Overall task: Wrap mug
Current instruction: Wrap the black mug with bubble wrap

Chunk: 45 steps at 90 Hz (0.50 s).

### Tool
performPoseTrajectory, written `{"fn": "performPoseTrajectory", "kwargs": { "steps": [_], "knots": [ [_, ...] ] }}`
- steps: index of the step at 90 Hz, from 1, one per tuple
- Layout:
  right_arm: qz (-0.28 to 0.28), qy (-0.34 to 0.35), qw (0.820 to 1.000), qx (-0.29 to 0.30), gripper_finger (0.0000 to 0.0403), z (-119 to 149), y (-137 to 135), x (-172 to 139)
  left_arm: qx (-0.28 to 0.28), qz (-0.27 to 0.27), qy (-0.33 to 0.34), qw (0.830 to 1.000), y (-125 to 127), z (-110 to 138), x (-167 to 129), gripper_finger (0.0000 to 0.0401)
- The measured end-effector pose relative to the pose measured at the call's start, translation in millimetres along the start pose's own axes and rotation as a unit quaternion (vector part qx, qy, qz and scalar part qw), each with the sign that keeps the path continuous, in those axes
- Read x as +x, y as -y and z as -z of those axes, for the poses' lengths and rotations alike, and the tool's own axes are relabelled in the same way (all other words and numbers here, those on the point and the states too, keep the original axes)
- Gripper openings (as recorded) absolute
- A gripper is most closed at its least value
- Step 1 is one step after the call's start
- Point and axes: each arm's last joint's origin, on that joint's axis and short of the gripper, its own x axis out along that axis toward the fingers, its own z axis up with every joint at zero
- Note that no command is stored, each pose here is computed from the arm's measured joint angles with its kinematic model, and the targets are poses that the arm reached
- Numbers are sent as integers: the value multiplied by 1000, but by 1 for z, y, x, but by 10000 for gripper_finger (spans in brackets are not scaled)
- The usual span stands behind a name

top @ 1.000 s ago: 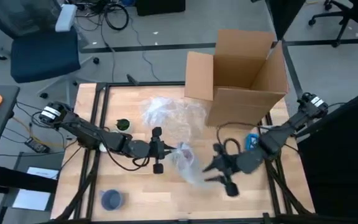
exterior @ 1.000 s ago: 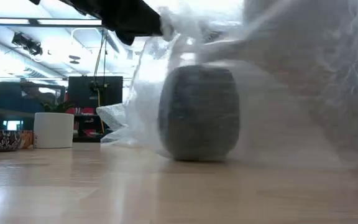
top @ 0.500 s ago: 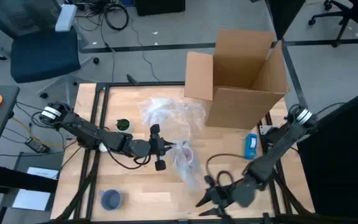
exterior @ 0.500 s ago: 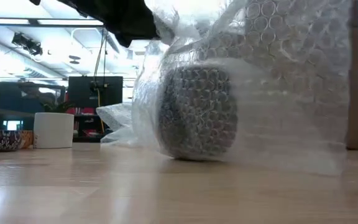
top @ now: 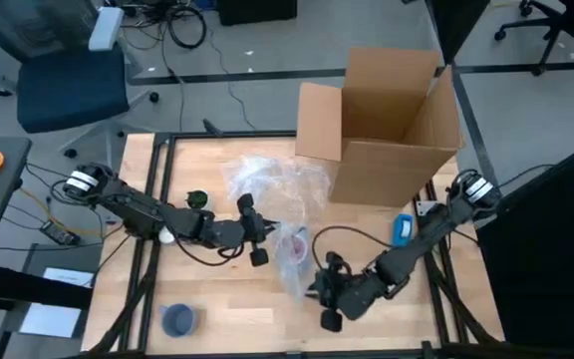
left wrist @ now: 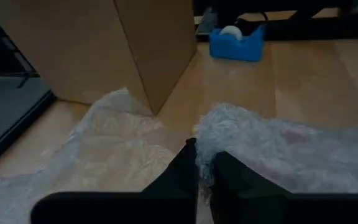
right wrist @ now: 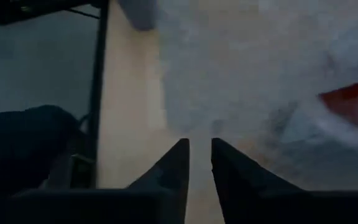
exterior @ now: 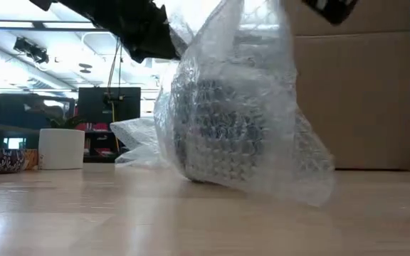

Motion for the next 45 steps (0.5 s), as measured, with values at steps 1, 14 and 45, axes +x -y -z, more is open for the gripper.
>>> {"fn": "performPoseTrajectory", "kwargs": {
  "steps": [1, 14, 45],
  "knots": [
    [2, 0, 1000, -2, 33, -1, 1, 1, 0, 0, 0, 1000, 0, 0, 0, 0],
    [40, 11, 999, -16, 18, -13, 21, 12, -6, 0, -2, 1000, 0, 0, 0, 0],
    [-17, -7, 1000, -24, 29, -33, 36, -2, -3, -3, -27, 1000, -1, 6, 0, 0]
  ]
}}
